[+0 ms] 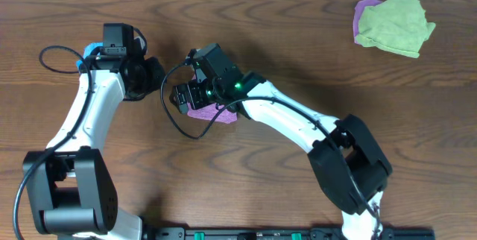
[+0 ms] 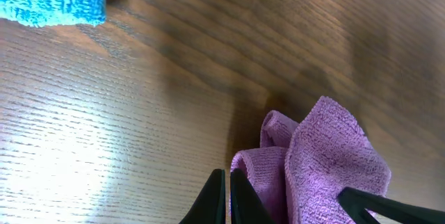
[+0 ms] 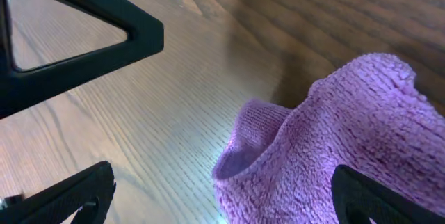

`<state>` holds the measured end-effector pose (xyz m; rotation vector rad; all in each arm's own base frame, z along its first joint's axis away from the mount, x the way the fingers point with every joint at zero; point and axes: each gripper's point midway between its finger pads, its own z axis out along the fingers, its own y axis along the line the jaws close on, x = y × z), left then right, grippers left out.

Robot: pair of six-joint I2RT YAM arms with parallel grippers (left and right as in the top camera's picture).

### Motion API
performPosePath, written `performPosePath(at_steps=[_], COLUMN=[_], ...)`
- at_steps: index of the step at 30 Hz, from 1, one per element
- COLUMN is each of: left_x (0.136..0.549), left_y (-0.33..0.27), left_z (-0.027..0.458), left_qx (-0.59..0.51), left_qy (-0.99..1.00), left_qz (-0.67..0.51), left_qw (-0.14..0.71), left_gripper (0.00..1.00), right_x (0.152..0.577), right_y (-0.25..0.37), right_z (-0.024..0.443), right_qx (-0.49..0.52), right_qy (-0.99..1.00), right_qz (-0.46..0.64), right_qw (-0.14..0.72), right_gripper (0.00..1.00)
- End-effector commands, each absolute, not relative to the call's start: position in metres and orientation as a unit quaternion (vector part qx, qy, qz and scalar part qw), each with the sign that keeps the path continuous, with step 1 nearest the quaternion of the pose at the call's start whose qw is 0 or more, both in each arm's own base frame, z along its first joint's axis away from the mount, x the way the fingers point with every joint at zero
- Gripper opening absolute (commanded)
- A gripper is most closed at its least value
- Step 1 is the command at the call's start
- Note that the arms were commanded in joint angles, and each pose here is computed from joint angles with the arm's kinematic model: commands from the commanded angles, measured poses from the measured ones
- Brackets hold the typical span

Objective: Fold the cloth
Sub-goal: 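Release the folded cloth and retract both grippers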

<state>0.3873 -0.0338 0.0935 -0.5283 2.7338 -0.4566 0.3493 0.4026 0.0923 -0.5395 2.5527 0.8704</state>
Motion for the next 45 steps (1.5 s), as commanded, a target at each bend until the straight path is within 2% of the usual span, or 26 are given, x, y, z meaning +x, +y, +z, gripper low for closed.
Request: performPosePath(at_steps=[1,9,16,18,20,21,22,31,38,45], left_x=[0.384,0.381,0.372,0.368,0.365,0.364,0.363,0.356,0.346,0.33], left_y=[-0.026,-0.016,-0.018,-0.018,-0.018,-0.019,-0.02,-0.026,-0.028,-0.034], left_z=[0.108,0.13,0.133,0.134,0.136,0.137,0.138,0.163,0.189,0.211], left_qx=[-0.181,-0.188,-0.189,-0.19,-0.191,-0.191,-0.192,-0.2,-0.199,-0.202], left_qy=[0.954,0.947,0.949,0.95,0.95,0.95,0.949,0.939,0.931,0.922], left_qz=[-0.158,-0.158,-0.158,-0.158,-0.158,-0.16,-0.162,-0.187,-0.195,-0.214], left_qw=[0.178,0.205,0.195,0.192,0.189,0.189,0.188,0.208,0.236,0.251], left_gripper=[0.06,0.14,0.29,0.39,0.65,0.86,0.95,0.95,0.95,0.96], right_x=[0.364,0.378,0.371,0.364,0.355,0.351,0.345,0.274,0.214,0.179], right_y=[0.389,0.314,0.242,0.22,0.189,0.177,0.161,0.063,0.027,-0.007], right_z=[0.123,0.134,0.181,0.195,0.211,0.216,0.223,0.249,0.238,0.251], right_qx=[-0.187,-0.182,-0.188,-0.182,-0.169,-0.163,-0.153,-0.074,-0.021,0.103], right_qy=[0.907,0.934,0.94,0.943,0.946,0.948,0.95,0.944,0.925,0.887], right_qz=[0.3,0.207,0.129,0.108,0.076,0.064,0.052,0.028,0.024,0.011], right_qw=[0.228,0.229,0.255,0.259,0.264,0.267,0.269,0.321,0.379,0.449], right_gripper=[0.99,0.99,0.99,0.99,0.99,0.99,0.99,0.99,0.99,0.99])
